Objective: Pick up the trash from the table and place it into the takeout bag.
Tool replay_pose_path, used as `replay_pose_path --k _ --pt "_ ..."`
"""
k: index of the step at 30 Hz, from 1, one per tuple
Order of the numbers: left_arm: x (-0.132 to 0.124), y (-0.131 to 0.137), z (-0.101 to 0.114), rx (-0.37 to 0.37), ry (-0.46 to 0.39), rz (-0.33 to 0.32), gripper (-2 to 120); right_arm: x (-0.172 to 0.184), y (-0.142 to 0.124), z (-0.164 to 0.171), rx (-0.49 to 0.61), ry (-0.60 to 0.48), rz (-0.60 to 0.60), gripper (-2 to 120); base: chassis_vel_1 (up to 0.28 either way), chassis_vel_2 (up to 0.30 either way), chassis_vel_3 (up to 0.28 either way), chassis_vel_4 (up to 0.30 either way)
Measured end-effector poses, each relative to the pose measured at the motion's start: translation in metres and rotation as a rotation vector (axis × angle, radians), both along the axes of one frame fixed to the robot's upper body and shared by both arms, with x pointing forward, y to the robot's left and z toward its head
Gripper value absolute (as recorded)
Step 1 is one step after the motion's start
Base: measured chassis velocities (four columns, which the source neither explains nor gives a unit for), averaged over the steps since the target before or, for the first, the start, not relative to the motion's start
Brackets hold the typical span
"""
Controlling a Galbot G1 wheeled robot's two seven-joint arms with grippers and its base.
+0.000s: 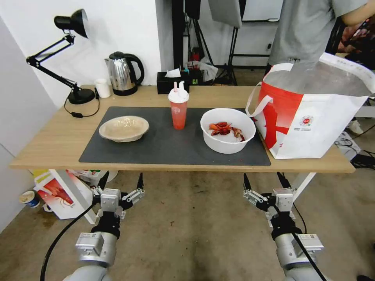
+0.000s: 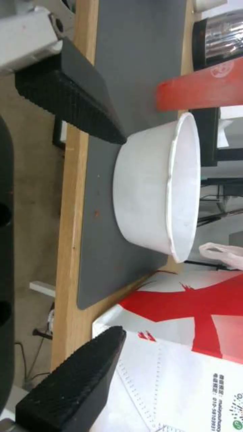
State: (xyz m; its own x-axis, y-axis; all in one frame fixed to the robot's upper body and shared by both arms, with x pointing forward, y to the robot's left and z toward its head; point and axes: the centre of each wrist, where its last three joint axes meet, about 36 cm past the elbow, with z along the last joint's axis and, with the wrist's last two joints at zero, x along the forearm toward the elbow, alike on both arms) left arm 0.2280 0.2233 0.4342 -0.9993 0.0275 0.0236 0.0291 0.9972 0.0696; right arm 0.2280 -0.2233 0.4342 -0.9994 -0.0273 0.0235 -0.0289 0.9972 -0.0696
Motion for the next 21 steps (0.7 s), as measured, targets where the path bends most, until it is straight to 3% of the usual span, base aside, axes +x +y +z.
replay_pose_path --k 18,21 --pt "0.000 0.000 0.000 0.000 0.000 0.000 100 0.003 -0.002 0.003 0.003 -0.014 0.000 100 0.000 0.000 0.000 0.000" --pt "0.000 0.000 0.000 0.000 0.000 0.000 100 0.020 -0.015 0.030 0.019 -0.139 -0.016 100 0.000 0.000 0.000 0.000"
